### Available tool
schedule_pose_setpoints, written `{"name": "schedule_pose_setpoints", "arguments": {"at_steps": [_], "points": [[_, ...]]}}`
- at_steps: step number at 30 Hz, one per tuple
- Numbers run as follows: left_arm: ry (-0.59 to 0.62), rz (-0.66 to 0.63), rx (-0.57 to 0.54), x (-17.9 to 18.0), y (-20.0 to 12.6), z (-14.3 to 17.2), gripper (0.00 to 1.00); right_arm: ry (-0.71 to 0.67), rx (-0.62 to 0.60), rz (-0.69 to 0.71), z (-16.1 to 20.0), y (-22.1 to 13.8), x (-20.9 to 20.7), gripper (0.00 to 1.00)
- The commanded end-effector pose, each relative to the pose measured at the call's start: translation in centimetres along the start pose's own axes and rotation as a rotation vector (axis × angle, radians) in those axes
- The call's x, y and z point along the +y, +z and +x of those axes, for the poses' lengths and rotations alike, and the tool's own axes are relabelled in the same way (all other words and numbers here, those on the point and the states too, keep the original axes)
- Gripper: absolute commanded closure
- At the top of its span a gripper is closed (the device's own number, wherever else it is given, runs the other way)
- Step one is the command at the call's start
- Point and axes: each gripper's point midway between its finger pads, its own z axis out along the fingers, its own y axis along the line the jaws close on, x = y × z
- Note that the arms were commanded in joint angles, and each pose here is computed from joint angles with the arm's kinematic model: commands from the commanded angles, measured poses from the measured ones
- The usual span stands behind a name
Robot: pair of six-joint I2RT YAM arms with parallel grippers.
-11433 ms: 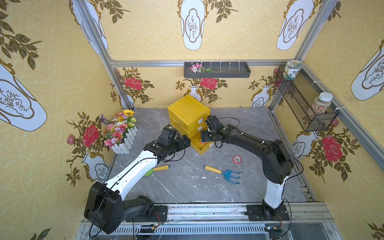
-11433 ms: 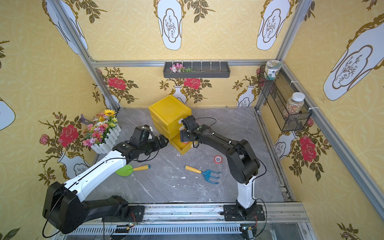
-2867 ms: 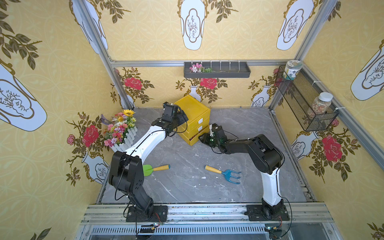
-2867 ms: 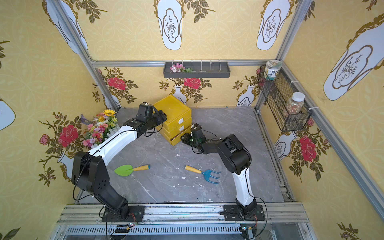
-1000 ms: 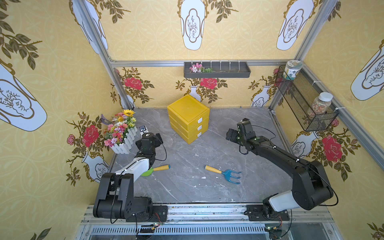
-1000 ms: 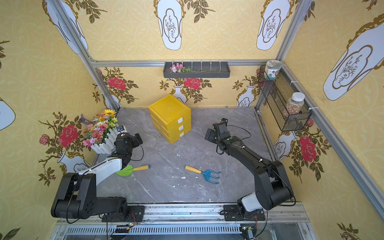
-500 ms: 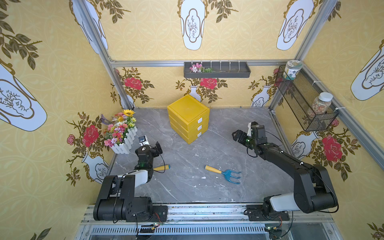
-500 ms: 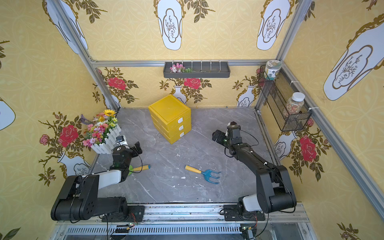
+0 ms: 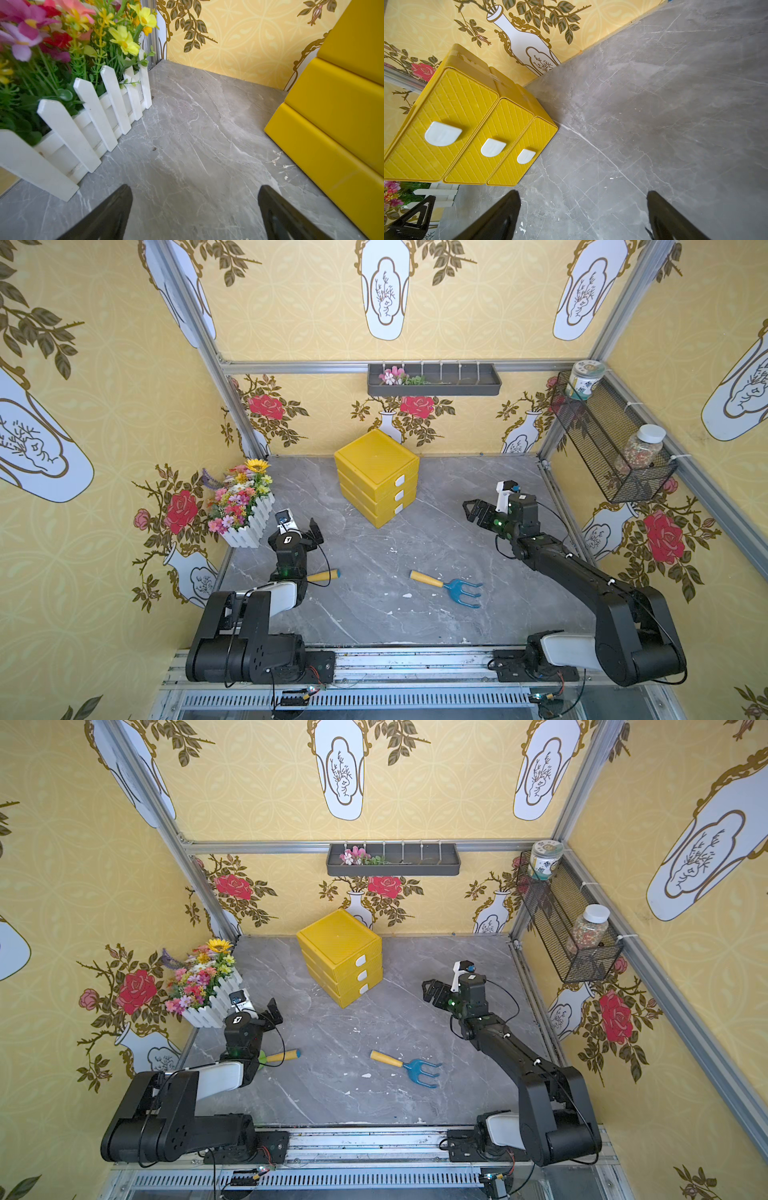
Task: Place the transparent tape into the drawer according to color
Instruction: Reset both arms
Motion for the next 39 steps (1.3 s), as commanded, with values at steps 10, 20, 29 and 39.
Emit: {"name": "schedule_pose_setpoints", "arguments": {"at_steps": [10,20,29,39], "points": [[-0.026,0.062,-0.159,0.2,-3.3,-0.3,0.0,-0.049,-0.08,0.004,-1.4,-0.3,0.1,0.03],[-0.044,0.035,-0.16,0.7,-3.0,-0.4,0.0,-0.257,-0.16,0.267,-4.9,-2.6,-3.5,0.03],[-0.051,0.034,-0.16,0.9,-3.0,-0.4,0.0,-0.372,-0.084,0.602,-2.5,-2.9,-13.2,0.03],[-0.056,0.035,-0.159,1.0,-2.9,-0.5,0.0,-0.356,-0.242,0.409,1.4,-3.7,-14.3,0.03]]}}
